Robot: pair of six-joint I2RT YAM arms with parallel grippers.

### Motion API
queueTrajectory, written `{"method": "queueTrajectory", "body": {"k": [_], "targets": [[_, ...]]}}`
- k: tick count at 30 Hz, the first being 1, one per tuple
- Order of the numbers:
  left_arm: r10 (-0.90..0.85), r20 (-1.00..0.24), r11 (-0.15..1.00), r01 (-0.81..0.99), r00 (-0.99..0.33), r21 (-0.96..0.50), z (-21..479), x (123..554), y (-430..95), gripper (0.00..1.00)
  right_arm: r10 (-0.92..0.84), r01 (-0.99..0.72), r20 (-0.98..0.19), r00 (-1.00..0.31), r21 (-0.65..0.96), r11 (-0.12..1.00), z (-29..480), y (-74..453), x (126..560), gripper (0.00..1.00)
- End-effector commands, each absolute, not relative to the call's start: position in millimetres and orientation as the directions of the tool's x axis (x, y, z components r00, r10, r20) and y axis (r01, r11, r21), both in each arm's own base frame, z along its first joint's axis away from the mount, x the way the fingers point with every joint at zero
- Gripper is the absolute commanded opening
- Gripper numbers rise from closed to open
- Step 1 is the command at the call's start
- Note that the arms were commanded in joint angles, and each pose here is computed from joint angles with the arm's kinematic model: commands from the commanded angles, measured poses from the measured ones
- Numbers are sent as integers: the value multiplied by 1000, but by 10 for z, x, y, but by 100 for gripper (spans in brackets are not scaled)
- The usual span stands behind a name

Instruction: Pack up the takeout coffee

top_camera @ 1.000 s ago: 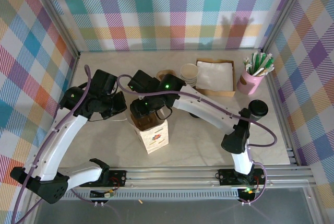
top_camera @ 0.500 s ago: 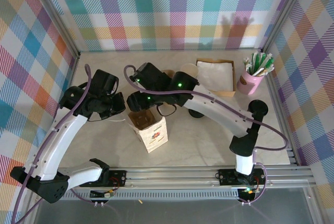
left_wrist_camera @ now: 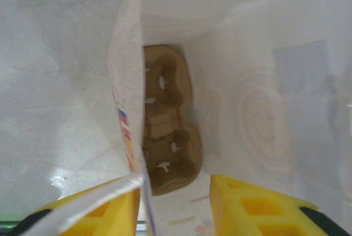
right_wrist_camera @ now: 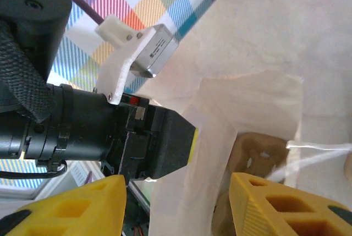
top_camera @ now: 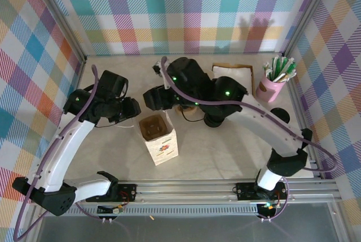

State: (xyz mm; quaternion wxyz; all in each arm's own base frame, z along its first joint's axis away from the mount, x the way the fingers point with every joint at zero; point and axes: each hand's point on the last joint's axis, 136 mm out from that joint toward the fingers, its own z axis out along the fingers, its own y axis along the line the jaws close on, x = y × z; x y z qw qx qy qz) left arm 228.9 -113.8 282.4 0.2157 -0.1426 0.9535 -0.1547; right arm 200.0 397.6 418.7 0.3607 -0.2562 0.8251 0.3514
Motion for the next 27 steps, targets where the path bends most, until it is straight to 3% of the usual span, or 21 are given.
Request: {"method": "queueTrajectory", "body": {"k": [1,12,27], "targets": [[-358,-392,898,-197,-847,-395,3018,2276,-1124,43,-65,-684,-839,-540,392,615,4558,3827,2023,52],[-351,-358,897,-200,-865,-394,2978,2086,-1083,47,-42,-644,-863,-503,342,685,4597,3317,1975,52],[-358,-342,904,-232,-869,-359,2886,2031,-1010,41,-59,-594,-864,-500,292,750,4499,3013,1980,51]]}}
